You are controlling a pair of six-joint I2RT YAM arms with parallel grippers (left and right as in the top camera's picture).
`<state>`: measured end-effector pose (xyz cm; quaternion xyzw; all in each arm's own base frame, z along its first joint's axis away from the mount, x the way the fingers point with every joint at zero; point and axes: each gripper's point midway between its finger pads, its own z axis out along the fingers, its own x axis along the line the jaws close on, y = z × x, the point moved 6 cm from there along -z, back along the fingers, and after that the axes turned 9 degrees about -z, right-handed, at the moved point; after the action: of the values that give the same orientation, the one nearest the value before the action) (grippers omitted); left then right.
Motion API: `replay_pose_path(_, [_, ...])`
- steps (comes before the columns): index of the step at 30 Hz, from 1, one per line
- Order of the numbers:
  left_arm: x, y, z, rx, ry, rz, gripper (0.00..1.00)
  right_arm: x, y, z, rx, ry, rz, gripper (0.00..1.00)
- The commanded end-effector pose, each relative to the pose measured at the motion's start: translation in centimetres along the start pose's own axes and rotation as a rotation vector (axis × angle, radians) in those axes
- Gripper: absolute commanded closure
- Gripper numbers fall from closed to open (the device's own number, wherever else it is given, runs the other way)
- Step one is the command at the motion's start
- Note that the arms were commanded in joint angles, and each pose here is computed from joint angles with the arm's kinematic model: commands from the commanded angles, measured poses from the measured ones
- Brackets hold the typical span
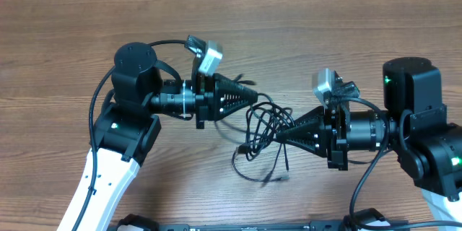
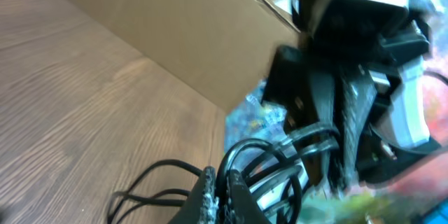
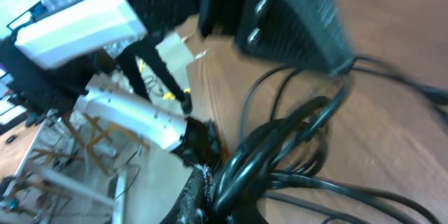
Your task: Untangle cables
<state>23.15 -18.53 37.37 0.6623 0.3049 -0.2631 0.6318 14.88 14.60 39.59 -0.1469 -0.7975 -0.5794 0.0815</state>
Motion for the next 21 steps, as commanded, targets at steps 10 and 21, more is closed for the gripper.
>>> replay_pose_path(10, [0.0,2.5,-0.5,-0.148,0.072,-0.033,0.86,0.8,-0.9,-0.4,0.057,-0.033,-0.024,0.96])
replay_pose_path(21, [-1.7,-2.0,-0.5,0.169,-0.312,0.297,0.14,2.2,1.3,-0.5,-0.085,0.111,-0.258,0.96])
